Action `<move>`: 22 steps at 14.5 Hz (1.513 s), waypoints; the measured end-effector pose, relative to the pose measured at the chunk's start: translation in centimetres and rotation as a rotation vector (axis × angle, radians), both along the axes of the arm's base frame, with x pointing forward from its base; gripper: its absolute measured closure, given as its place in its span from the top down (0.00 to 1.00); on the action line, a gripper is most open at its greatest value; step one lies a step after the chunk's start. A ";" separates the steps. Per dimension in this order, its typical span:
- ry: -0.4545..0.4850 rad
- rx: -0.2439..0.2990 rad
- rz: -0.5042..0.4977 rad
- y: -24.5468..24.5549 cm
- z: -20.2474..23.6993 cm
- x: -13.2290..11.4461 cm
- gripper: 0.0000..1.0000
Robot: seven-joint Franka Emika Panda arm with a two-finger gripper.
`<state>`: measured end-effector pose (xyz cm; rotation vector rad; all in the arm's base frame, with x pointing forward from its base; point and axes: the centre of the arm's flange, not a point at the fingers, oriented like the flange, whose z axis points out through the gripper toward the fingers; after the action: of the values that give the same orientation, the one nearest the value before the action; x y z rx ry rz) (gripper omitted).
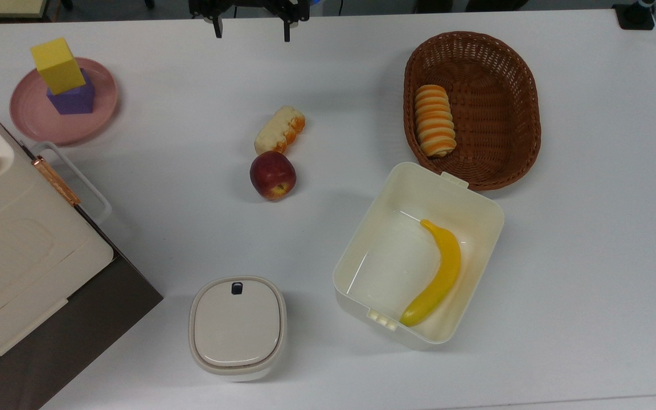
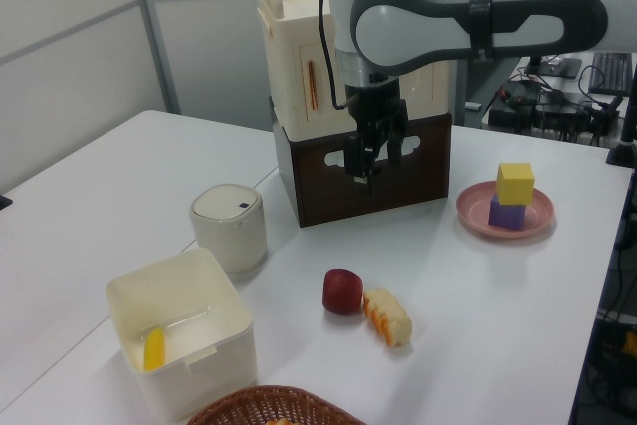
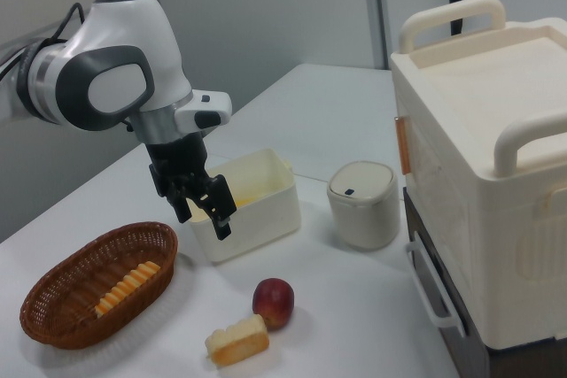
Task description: Put the yellow cube on the table
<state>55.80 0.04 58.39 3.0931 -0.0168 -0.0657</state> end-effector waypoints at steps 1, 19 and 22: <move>0.000 0.000 0.000 0.0 0.0 0.0 1.00; 0.026 0.009 0.105 -0.3 -0.3 -0.2 1.00; 0.064 0.036 0.138 -0.2 -1.7 -0.5 1.00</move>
<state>55.26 -0.20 56.69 3.1158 0.2023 -0.1611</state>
